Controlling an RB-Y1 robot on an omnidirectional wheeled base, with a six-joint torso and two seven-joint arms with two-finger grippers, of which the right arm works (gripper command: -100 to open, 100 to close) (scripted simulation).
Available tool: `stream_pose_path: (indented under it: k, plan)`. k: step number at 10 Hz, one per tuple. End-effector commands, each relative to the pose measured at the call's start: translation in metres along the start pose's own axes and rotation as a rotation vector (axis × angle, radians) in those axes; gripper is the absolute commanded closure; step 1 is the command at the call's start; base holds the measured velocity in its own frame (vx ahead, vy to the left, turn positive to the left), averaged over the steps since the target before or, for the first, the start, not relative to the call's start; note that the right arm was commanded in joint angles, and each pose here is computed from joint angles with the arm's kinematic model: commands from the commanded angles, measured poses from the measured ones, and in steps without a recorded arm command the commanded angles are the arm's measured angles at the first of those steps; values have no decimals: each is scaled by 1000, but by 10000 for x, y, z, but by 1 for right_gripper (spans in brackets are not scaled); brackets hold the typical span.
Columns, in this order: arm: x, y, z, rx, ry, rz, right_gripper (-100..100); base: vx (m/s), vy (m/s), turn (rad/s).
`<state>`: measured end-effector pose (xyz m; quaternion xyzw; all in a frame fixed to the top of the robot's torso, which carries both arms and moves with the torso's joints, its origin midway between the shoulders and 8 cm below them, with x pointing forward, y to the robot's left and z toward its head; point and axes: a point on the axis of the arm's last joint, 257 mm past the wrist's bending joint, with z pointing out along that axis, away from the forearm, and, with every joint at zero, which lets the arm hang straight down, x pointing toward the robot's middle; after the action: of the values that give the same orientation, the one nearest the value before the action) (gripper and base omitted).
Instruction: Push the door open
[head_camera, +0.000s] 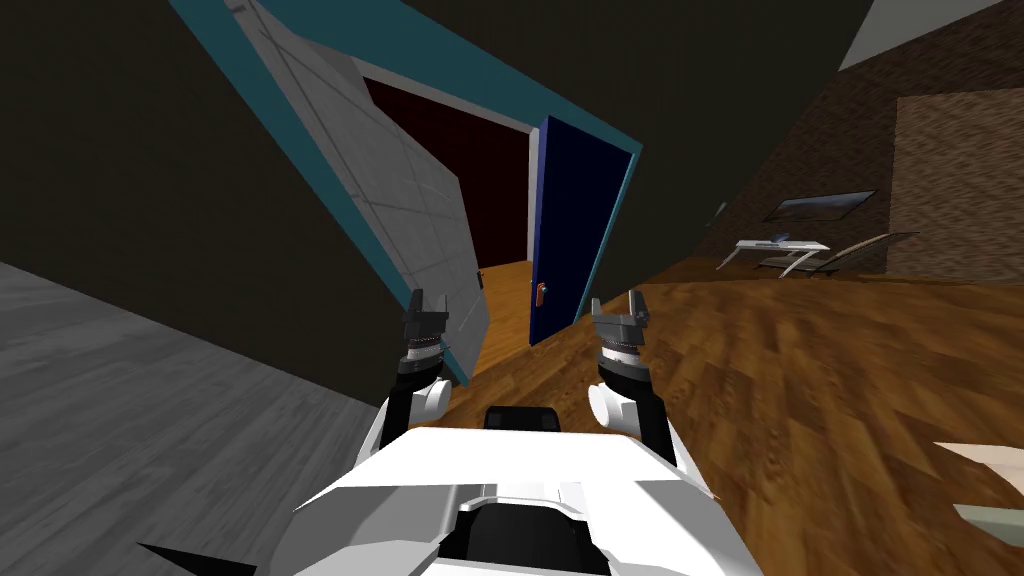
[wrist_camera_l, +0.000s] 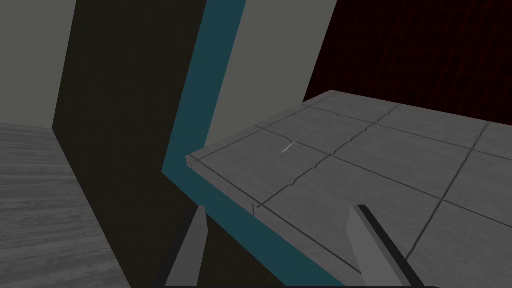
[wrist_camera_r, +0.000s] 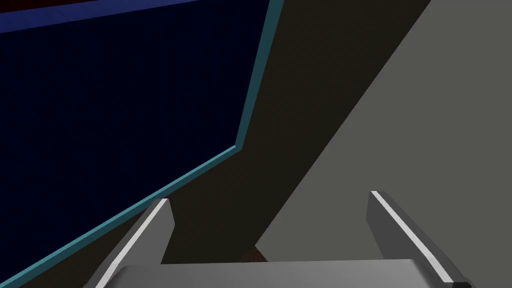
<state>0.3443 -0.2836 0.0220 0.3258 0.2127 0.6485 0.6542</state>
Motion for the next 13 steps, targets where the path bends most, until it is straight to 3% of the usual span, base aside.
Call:
stream_pose_path:
  k: [1,3,7,13]
  plan:
    - [40,-152,-17,32,14,4,-100,85,12,75]
    - [71,-276,-34,59,25,6,-100,49,-100,56]
    - [184,-705,-113,151,61,14,-100,79,-114,83]
    - [363,-1359,-298,296,116,19,-100,79,-98,79]
